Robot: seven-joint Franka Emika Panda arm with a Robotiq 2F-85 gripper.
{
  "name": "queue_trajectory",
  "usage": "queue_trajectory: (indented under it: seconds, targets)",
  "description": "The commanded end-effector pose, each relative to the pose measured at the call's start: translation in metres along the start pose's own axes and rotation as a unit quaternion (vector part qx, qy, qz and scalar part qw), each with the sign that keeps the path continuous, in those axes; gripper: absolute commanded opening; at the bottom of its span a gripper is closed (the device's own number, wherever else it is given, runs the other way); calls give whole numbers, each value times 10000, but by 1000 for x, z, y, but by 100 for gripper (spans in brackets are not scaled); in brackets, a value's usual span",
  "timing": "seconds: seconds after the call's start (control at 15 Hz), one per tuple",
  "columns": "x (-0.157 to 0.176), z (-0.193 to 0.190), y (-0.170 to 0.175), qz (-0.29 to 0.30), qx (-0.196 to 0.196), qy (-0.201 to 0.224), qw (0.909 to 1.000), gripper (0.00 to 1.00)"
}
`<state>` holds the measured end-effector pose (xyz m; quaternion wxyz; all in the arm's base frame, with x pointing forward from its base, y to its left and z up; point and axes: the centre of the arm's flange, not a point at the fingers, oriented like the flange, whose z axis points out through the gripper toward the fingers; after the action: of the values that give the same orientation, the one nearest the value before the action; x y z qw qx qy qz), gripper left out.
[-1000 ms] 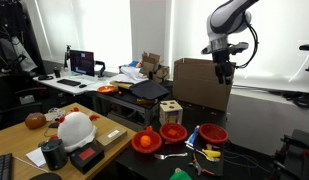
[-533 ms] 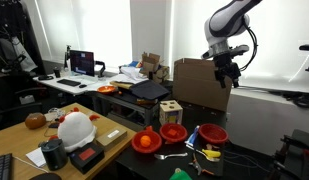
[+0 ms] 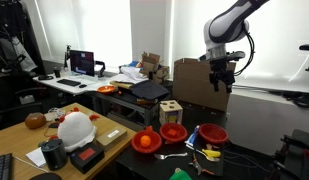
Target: Put the fork inside the bowl
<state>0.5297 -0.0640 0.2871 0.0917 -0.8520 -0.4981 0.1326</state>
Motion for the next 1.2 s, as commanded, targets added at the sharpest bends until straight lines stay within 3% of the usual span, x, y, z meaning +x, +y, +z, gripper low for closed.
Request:
queue_trajectory:
  seconds: [0.0,0.27,1.13]
  targets:
    - [11,25,-6,123,-549,394,9976,100]
    - [16,54,-8,206,-840,574,9946,100]
    - [31,113,-32,48,-1088,693,9916,100]
